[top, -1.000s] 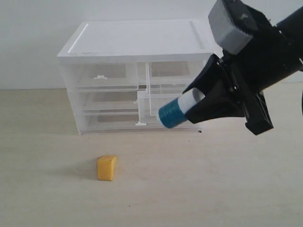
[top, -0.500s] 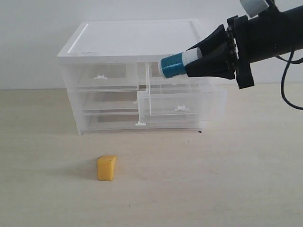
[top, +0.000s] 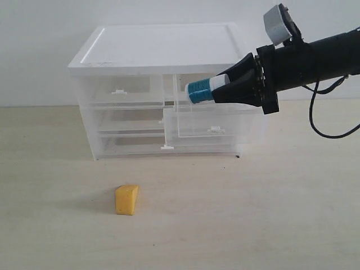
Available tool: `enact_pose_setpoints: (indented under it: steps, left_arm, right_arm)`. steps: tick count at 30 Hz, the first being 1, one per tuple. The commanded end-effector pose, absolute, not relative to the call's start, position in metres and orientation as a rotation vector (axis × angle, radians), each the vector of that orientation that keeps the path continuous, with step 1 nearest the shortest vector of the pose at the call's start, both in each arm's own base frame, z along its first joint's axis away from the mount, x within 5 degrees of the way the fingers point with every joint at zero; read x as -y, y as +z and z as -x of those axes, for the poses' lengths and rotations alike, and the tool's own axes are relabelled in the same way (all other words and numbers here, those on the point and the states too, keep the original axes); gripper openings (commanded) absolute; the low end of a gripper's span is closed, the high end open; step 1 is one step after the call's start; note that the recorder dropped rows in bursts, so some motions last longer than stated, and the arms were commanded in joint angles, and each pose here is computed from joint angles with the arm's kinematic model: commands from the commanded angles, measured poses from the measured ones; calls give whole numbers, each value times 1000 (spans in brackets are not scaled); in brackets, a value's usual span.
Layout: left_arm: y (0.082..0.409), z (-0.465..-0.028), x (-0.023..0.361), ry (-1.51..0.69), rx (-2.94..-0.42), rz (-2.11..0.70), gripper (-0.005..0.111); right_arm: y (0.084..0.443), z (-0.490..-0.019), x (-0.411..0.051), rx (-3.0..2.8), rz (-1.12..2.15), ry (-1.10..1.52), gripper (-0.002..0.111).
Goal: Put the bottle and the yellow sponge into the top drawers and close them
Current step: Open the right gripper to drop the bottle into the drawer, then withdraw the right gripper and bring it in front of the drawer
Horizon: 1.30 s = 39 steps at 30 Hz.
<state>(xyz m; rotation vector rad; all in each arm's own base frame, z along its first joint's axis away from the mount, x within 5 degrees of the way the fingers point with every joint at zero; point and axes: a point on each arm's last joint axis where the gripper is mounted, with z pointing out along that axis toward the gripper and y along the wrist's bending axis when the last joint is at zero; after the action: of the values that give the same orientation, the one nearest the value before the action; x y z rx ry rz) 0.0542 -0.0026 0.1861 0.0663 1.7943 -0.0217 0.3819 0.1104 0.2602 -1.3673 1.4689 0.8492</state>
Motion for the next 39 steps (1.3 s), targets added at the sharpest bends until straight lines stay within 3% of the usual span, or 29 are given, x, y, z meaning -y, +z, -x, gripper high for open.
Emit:
enact_pose_setpoints:
  steps: [1, 7, 9, 17, 21, 29, 39]
  left_arm:
    - [186, -54, 3, -36, -1788, -67, 4]
    - [186, -54, 3, -36, -1788, -67, 4]
    - [186, -54, 3, -36, -1788, -67, 4]
    - [186, -54, 3, -36, -1788, -67, 4]
    - [186, -54, 3, -36, -1788, -67, 4]
    - [186, -54, 3, -36, -1788, -67, 4]
    - [186, -54, 3, -36, -1788, -67, 4]
  right_arm:
    - [266, -382, -110, -1467, 1338, 869, 6]
    - [264, -388, -109, -1584, 1239, 865, 64]
    - [263, -391, -107, -1619, 1206, 843, 71]
    - [272, -393, -106, -1660, 1109, 835, 71]
    - [286, -386, -104, -1703, 1090, 811, 64]
    - [318, -359, -90, -1846, 1187, 594, 1]
    - [345, -342, -74, -2029, 996, 418, 0]
